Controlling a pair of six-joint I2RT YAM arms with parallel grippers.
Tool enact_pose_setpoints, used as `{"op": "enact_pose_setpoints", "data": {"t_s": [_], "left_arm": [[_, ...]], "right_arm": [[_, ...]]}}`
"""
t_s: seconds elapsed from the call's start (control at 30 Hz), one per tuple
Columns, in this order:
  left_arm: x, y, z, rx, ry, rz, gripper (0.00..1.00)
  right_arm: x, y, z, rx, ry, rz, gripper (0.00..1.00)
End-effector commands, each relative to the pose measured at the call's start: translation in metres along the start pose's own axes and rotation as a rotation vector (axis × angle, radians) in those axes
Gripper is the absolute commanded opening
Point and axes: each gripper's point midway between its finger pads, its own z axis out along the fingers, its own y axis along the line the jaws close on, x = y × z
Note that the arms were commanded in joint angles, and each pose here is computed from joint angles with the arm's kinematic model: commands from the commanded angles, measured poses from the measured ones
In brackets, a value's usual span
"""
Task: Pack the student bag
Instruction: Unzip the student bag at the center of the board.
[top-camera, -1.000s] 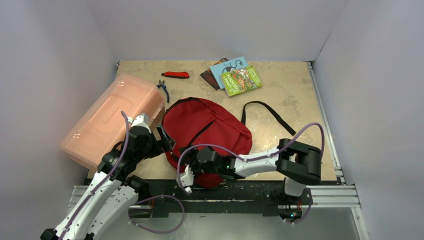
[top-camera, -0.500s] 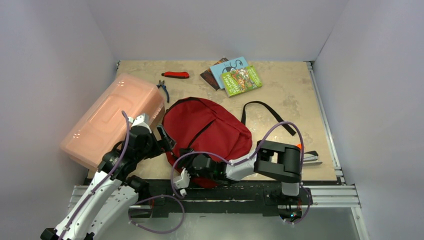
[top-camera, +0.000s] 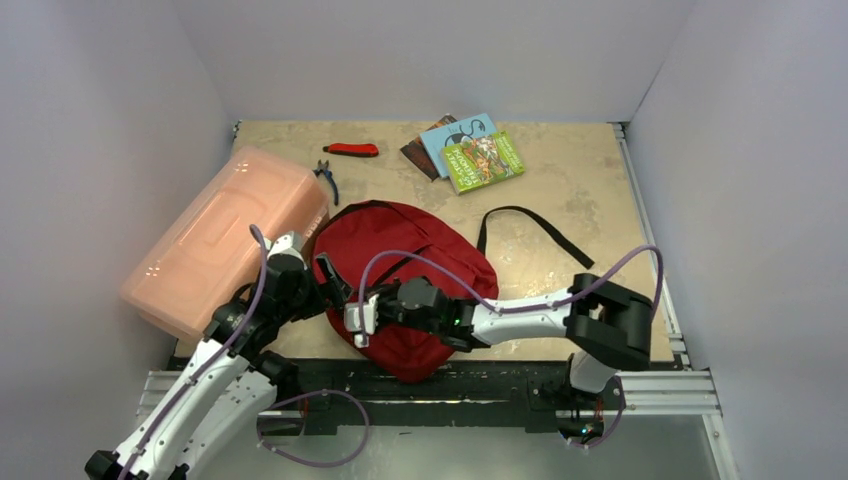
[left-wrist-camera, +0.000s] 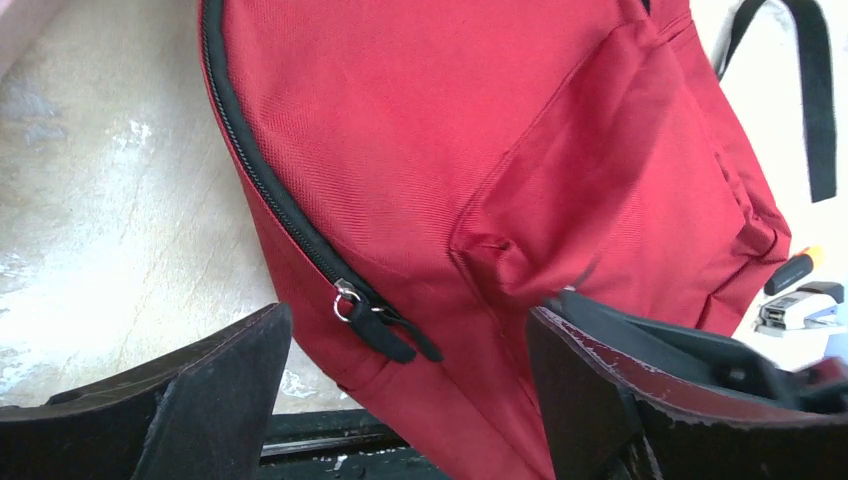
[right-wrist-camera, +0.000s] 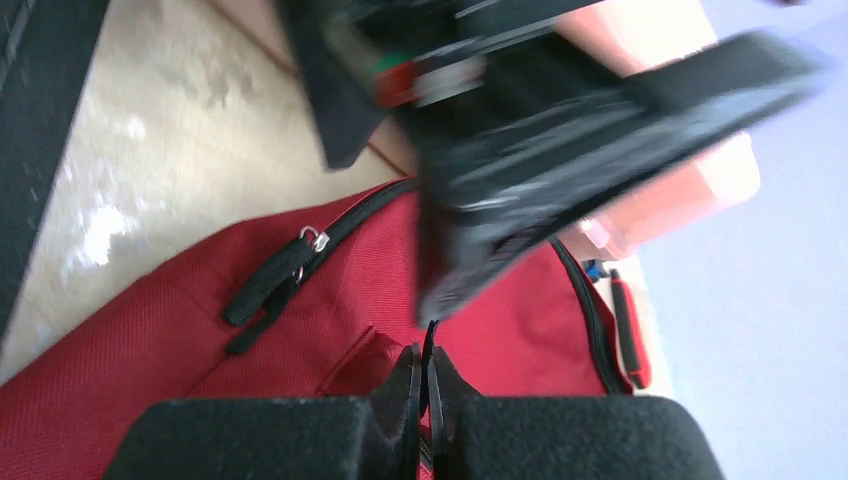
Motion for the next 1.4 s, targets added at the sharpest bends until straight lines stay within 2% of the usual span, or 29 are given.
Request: {"op": "enact_pose_setpoints", "data": {"t_s": [0.0,0.1,0.43,0.63,0.7,0.8,0.9,1.0,1.07,1.2,1.27,1.37], "left_arm": [[0.006,-0.003,0.013,0.018,0.012,-0.049,0.85],[0.015,-0.003,0.019,0.026,0.04,-0.084,0.8],[0.056,-0.011,0.045,0.105,0.197,-0.201,0.81],[0.053,-0.013,0.053,0.117,0.173,-0.205,0.8],[0.051,-0.008,0.056,0.089,0.169,-0.18,0.74],[0.051,0.004,0.062,0.021,0.16,-0.151,0.57],[0.057,0.018,0.067,-0.048,0.176,-0.143,0.46],[0.062,0.03,0.07,-0.105,0.185,-0.136,0.25],[0.065,0.043,0.071,-0.172,0.187,-0.142,0.0],[0.067,0.053,0.071,-0.227,0.196,-0.129,0.0],[0.067,0.054,0.071,-0.235,0.19,-0.124,0.0],[0.065,0.056,0.069,-0.239,0.177,-0.125,0.0]], "right_arm": [[-0.032,-0.016,-0.01,-0.009,-0.13,0.386,0.0],[-0.029,-0.028,-0.013,0.008,-0.154,0.543,0.0],[-0.024,-0.056,-0.021,0.096,-0.216,0.851,0.0],[-0.029,-0.055,-0.021,0.098,-0.238,0.983,0.0],[-0.029,-0.057,-0.023,0.11,-0.247,1.005,0.0],[-0.03,-0.06,-0.024,0.123,-0.258,1.03,0.0],[-0.029,-0.067,-0.027,0.156,-0.257,1.043,0.0],[-0.018,-0.085,-0.03,0.244,-0.216,1.12,0.0],[-0.006,-0.096,-0.031,0.269,-0.175,1.194,0.0],[0.006,-0.112,-0.036,0.248,-0.163,1.353,0.0],[0.012,-0.124,-0.047,0.259,-0.209,1.443,0.0],[0.038,-0.139,-0.065,0.344,-0.227,1.531,0.0]]}}
